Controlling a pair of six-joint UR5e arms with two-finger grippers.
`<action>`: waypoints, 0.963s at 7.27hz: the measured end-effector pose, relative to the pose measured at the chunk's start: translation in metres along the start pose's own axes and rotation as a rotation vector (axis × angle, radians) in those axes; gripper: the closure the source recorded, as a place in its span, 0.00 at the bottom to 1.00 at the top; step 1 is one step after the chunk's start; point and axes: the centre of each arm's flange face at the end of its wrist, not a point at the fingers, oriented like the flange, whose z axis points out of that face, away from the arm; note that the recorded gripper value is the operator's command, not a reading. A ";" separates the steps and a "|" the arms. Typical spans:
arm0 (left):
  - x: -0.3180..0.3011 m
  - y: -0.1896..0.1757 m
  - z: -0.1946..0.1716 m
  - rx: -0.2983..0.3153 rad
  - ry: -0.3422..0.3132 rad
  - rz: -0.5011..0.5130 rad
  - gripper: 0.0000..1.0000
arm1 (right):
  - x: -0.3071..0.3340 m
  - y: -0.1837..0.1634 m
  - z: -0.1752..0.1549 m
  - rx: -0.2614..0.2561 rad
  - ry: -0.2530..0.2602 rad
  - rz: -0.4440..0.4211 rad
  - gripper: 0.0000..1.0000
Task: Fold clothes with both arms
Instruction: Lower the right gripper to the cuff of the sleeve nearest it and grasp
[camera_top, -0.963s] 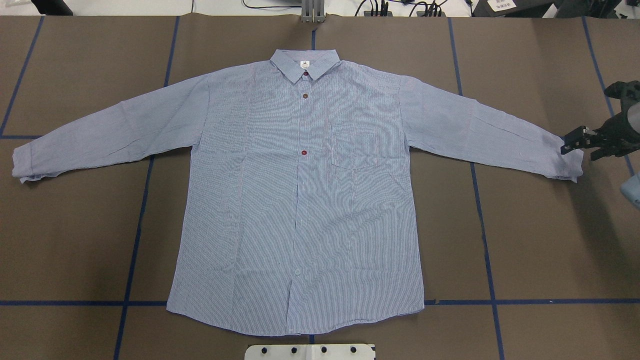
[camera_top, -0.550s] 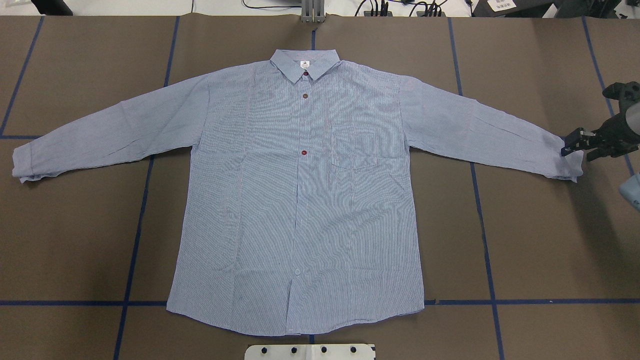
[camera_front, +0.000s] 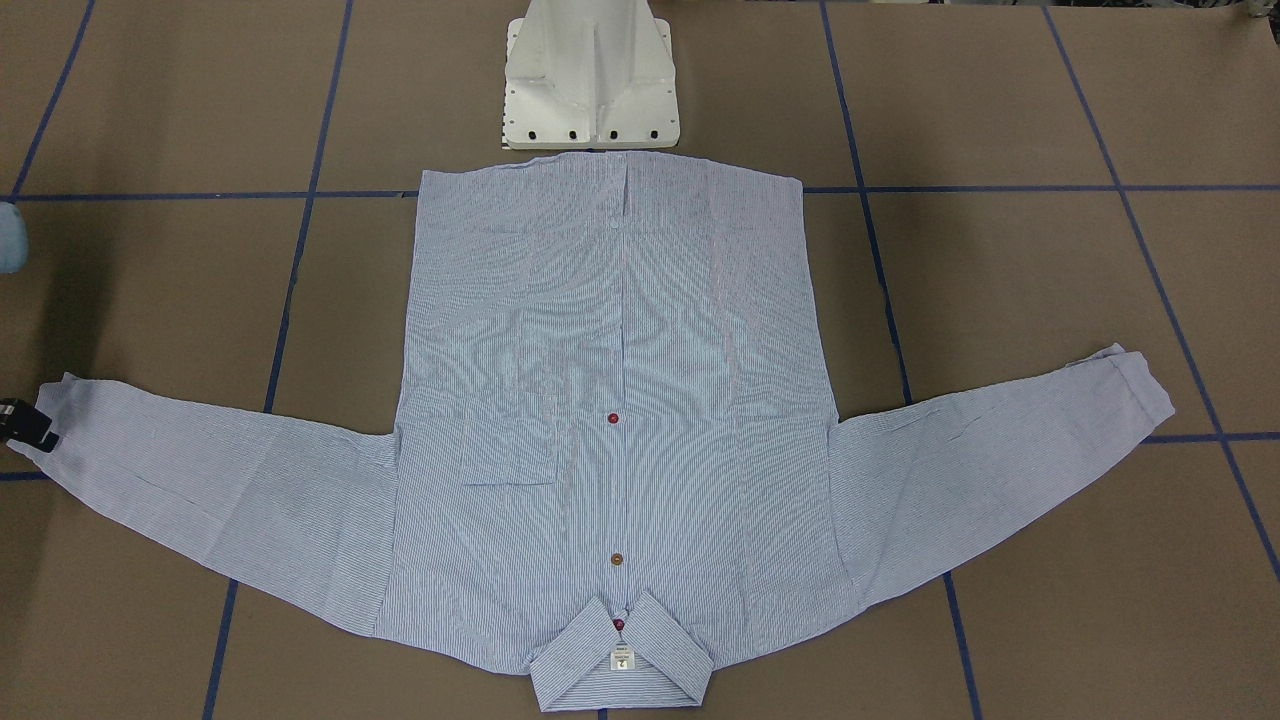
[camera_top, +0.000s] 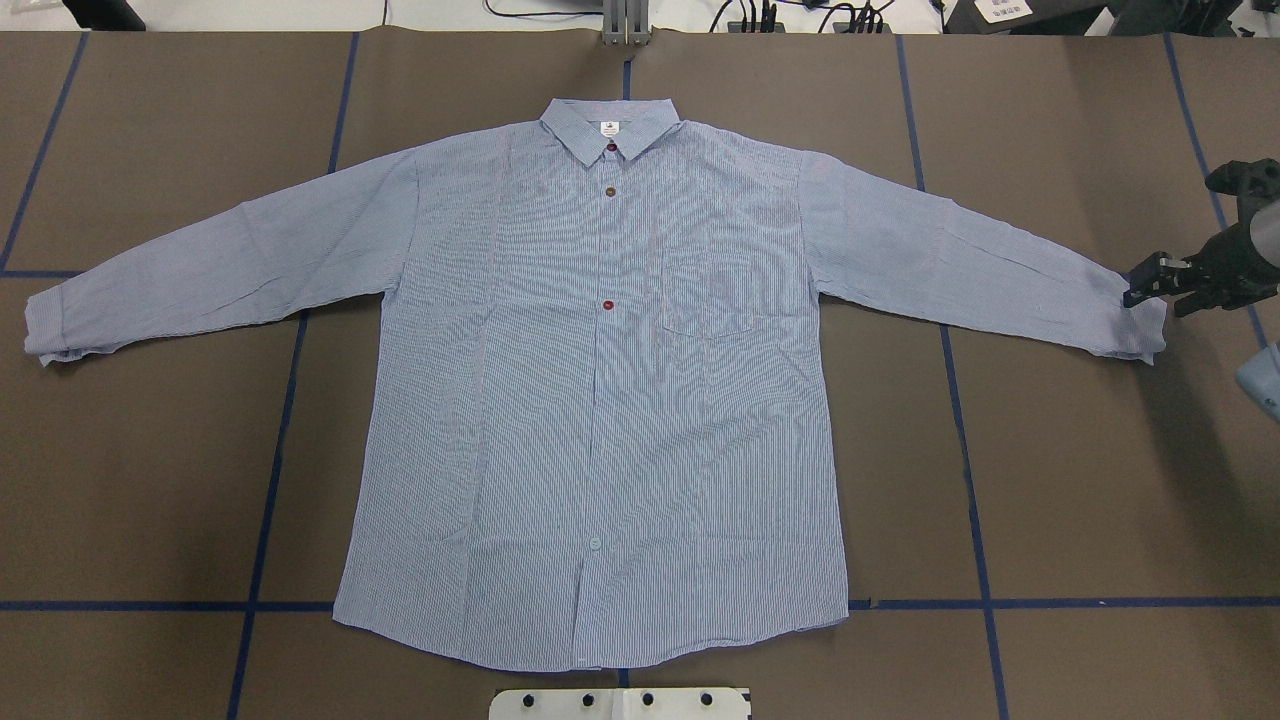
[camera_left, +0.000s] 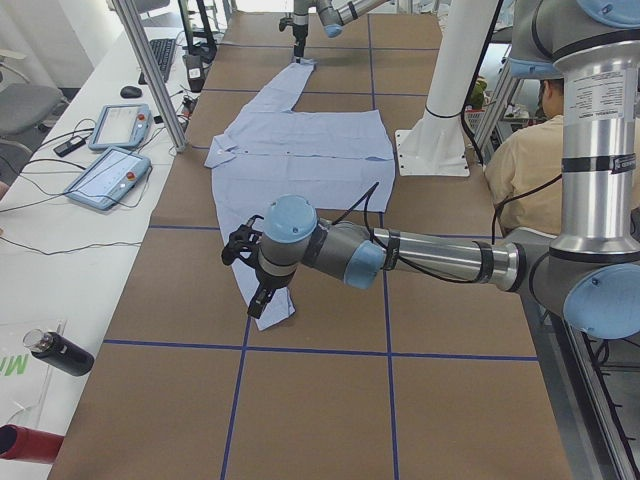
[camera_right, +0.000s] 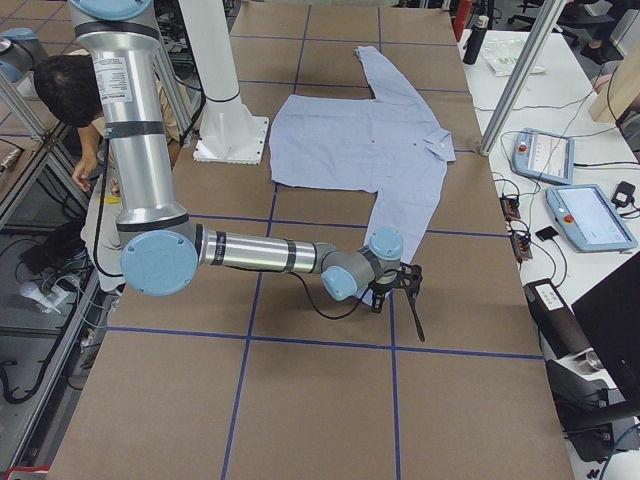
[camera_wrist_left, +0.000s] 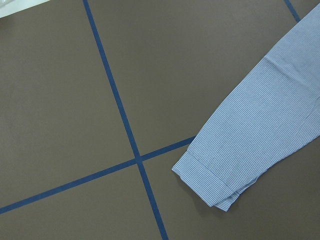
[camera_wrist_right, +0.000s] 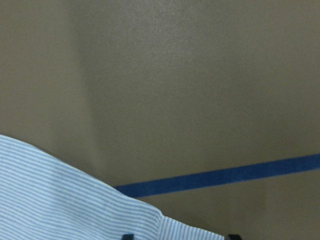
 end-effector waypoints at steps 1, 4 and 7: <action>0.000 0.000 0.000 0.000 0.000 0.000 0.01 | -0.001 -0.002 0.000 0.002 0.002 0.000 0.33; 0.003 -0.001 -0.002 0.005 0.000 0.004 0.01 | 0.003 -0.002 0.003 -0.002 0.007 0.006 0.44; 0.003 -0.002 -0.003 0.007 0.000 0.006 0.01 | 0.005 -0.002 0.004 -0.004 0.009 0.011 1.00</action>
